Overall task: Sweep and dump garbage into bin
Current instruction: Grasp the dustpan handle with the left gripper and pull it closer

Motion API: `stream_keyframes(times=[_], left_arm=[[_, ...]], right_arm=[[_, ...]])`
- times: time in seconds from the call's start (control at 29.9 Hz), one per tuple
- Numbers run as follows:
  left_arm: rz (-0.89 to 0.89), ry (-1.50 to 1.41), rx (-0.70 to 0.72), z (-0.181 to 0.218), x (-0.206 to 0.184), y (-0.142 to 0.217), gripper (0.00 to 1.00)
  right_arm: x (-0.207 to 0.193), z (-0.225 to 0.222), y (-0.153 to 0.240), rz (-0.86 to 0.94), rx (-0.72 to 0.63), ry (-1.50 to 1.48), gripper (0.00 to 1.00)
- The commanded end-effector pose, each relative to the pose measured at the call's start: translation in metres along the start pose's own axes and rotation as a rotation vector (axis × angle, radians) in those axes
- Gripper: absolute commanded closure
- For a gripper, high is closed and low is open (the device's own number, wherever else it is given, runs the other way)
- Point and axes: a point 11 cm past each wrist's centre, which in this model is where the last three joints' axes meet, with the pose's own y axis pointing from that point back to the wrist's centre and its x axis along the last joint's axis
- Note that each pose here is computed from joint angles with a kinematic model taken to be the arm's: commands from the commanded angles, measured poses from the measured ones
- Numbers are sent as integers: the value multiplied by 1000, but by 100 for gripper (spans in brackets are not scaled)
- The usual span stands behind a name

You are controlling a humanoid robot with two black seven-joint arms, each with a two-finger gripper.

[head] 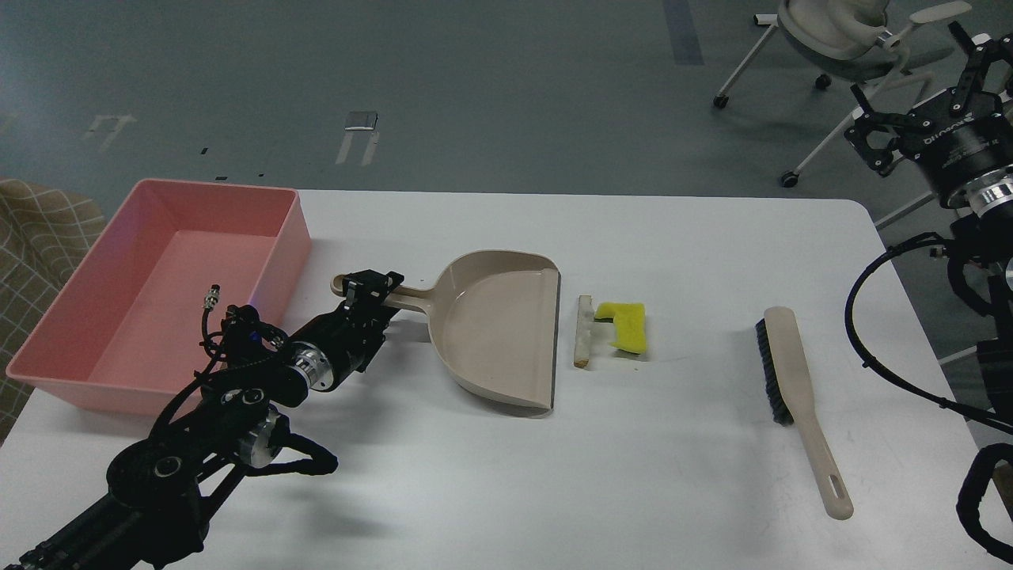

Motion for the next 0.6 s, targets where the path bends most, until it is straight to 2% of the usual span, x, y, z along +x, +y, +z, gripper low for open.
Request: stream_keyframes(times=[0.0, 0.1, 0.13, 0.2, 0.57], left_arm=[[1, -1, -11, 3, 0, -1, 70], [5, -7, -12, 2, 0, -1, 78], [15, -7, -15, 3, 1, -1, 85], [22, -11, -17, 4, 3, -1, 92], [10, -29, -69, 22, 1, -4, 92]], right_arm=[[1, 0, 0, 2, -1, 1, 0], [1, 0, 0, 1, 0, -1, 0], [1, 0, 0, 1, 0, -1, 0], [1, 0, 0, 1, 0, -1, 0], [3, 1, 2, 6, -2, 0, 0]])
